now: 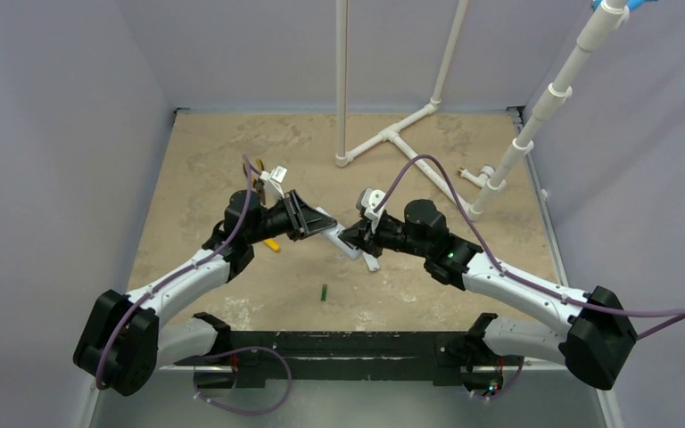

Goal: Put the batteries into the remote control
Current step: Load the battery into the remote control.

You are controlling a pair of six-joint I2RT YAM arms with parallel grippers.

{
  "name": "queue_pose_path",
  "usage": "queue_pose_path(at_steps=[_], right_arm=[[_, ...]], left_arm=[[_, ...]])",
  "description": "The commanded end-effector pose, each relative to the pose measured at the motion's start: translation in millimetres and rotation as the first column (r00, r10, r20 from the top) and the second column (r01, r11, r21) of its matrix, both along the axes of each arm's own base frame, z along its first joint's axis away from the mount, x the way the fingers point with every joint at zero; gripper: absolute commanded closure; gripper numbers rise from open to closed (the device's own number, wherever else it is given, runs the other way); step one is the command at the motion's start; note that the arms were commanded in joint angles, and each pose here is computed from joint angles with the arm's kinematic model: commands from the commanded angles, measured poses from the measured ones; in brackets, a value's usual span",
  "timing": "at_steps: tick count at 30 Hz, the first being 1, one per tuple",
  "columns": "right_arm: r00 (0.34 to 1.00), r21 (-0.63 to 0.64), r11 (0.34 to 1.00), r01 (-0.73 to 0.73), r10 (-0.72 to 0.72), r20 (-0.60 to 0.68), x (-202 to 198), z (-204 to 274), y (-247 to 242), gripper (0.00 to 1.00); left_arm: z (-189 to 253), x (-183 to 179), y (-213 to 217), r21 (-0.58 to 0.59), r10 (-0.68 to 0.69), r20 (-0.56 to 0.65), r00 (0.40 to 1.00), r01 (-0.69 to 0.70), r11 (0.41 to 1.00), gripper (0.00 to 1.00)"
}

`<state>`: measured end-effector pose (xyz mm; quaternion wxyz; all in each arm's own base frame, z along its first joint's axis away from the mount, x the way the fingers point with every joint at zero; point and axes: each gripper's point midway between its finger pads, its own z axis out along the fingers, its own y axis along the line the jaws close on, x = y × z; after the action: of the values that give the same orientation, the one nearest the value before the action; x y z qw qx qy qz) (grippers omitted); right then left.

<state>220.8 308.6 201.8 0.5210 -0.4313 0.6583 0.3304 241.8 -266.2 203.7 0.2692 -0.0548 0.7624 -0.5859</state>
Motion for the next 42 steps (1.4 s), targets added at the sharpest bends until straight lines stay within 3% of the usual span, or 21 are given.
queue_pose_path(at_steps=[1,13,42], right_arm=[[0.994,-0.118,0.987,0.110,-0.109,0.013,17.8,-19.5,-21.1,1.00],[0.991,-0.134,0.982,0.130,-0.128,0.025,17.3,-22.6,-28.5,0.99],[0.993,-0.116,0.987,0.109,-0.102,0.064,14.1,-18.7,-28.8,0.83]], left_arm=[[55.7,-4.3,-10.9,-0.104,-0.070,0.141,0.988,0.085,0.991,1.00],[56.3,-3.9,-11.5,-0.107,-0.071,0.140,0.988,0.086,0.991,1.00],[55.2,-2.4,-14.5,-0.131,-0.080,0.129,0.988,0.097,0.987,1.00]])
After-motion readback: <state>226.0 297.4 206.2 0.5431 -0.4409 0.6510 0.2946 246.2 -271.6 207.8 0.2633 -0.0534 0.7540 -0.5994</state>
